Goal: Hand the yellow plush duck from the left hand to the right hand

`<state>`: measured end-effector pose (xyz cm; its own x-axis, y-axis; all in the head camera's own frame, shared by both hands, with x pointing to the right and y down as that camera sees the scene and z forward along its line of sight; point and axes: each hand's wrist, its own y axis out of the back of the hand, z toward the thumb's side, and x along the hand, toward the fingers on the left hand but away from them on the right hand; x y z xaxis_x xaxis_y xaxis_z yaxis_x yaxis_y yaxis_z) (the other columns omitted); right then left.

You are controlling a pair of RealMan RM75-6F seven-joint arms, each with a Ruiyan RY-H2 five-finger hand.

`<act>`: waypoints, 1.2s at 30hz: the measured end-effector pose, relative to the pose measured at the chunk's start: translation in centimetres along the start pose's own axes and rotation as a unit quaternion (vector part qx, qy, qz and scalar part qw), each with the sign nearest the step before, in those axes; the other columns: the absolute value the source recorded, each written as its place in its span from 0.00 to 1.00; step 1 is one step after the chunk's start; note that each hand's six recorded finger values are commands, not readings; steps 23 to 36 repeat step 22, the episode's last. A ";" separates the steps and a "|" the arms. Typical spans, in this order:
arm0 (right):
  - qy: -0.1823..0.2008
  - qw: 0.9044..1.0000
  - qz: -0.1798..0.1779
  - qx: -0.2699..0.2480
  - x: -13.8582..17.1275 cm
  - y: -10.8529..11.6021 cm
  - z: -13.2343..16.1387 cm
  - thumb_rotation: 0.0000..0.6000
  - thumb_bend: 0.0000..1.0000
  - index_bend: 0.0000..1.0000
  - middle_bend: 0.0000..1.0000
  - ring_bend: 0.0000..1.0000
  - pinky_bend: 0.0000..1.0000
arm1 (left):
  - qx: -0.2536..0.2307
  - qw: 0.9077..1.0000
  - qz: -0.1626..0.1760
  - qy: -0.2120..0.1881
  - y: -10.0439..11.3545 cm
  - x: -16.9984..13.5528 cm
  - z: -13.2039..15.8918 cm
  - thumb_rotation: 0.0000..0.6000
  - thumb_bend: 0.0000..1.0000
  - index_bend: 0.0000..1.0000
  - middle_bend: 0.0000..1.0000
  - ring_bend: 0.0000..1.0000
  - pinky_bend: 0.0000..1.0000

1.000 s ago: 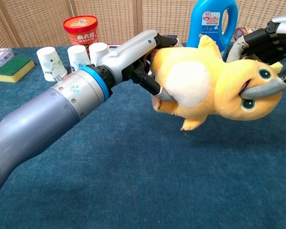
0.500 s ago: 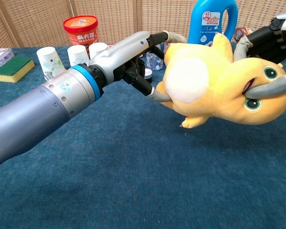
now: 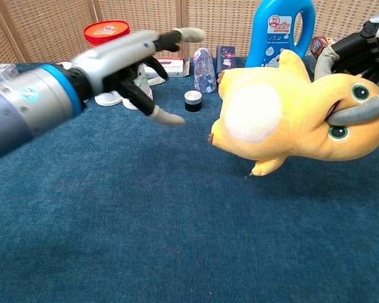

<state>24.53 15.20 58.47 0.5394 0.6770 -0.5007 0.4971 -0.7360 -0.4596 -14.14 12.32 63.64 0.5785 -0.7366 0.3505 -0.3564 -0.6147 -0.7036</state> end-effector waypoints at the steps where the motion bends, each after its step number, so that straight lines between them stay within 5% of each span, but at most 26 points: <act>1: -0.001 1.000 -0.001 0.000 0.0 0.1 -0.1 1.00 0.72 0.76 0.75 0.57 0.88 | 0.006 1.000 0.003 0.006 0.6 -0.3 -0.5 1.00 0.13 0.00 0.00 0.00 0.16; 13: -0.004 1.000 -0.021 -0.003 -0.4 1.1 -0.1 1.00 0.72 0.76 0.75 0.57 0.88 | 0.101 0.989 0.053 0.099 9.3 -7.1 -7.9 1.00 0.13 0.00 0.00 0.00 0.10; 21: -0.007 0.999 -0.044 -0.001 -0.9 2.1 -0.1 1.00 0.72 0.76 0.75 0.57 0.88 | 0.158 0.964 0.062 0.206 14.0 -14.9 -13.4 1.00 0.13 0.00 0.00 0.00 0.05; 36: -0.008 0.999 -0.047 -0.001 -1.0 2.2 -0.1 1.00 0.72 0.76 0.75 0.57 0.88 | 0.160 0.961 0.064 0.218 14.3 -15.9 -13.7 1.00 0.13 0.00 0.00 0.00 0.05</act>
